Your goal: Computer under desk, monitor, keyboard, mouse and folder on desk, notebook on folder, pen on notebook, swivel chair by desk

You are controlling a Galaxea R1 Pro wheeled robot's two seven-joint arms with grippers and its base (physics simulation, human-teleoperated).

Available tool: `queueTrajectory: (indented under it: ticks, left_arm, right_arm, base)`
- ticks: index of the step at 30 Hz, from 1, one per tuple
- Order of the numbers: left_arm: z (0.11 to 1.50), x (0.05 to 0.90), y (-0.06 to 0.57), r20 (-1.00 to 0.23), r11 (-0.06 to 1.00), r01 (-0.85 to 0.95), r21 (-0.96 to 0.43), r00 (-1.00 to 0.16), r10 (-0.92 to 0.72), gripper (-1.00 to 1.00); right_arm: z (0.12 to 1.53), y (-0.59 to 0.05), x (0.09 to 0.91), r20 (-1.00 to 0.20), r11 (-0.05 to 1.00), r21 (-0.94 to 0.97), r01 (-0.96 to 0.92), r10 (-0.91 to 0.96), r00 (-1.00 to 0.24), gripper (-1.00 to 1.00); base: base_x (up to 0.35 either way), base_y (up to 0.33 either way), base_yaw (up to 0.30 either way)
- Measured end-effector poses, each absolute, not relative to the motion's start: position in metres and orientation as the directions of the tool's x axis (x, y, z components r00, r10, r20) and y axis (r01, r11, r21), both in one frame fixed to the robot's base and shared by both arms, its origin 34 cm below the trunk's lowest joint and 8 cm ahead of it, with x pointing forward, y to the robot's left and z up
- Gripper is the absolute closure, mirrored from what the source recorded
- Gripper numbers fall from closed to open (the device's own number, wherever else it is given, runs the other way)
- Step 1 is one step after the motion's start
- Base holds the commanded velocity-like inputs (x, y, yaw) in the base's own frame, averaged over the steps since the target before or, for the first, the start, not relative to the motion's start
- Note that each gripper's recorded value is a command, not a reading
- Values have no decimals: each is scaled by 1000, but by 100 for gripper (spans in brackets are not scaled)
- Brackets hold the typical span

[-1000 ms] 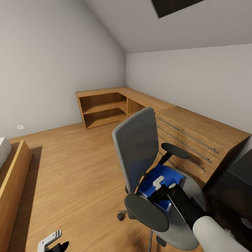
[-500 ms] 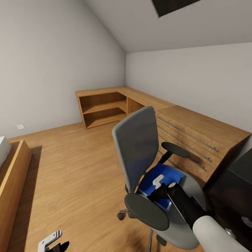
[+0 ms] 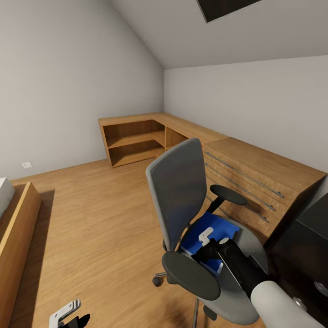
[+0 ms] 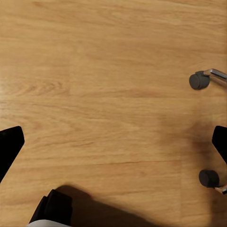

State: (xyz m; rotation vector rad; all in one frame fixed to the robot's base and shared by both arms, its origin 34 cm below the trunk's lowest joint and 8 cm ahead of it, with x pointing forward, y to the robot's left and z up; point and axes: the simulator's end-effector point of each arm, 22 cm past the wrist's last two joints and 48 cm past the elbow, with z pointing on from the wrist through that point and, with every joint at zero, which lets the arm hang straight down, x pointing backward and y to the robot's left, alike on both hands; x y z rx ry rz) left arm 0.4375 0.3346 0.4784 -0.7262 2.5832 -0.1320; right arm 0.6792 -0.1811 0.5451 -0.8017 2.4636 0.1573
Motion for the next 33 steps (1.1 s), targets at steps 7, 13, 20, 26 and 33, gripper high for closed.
queueTrajectory:
  ticks: [7, 13, 20, 26, 33]
  left_arm:
    - [478, 437, 335, -397, 857, -472, -208, -760, -515, -100]
    - [478, 437, 335, -397, 857, -472, -208, -760, -515, -100]
    - [479, 437, 335, -397, 856, -473, -208, -759, -516, -100]
    - [479, 436, 341, -400, 851, -484, -204, -752, -524, -100]
    - [479, 435, 344, -400, 845, -493, -204, -746, -532, -100]
  right_arm:
    - [545, -181, 679, -529, 818, -53, -572, -509, -679, -100]
    - [545, -181, 680, -530, 822, -52, -568, -505, -682, -100]
    - [545, -181, 680, -529, 819, -56, -571, -509, -679, -100]
    - [545, -181, 680, -529, 818, -58, -572, -511, -677, -100]
    - [545, -181, 681, -530, 817, -61, -573, -513, -675, -100]
  base:
    - [0, 0, 0]
    - [0, 0, 0]
    - [0, 0, 0]
    - [-12, 0, 0]
    - [-77, 0, 0]
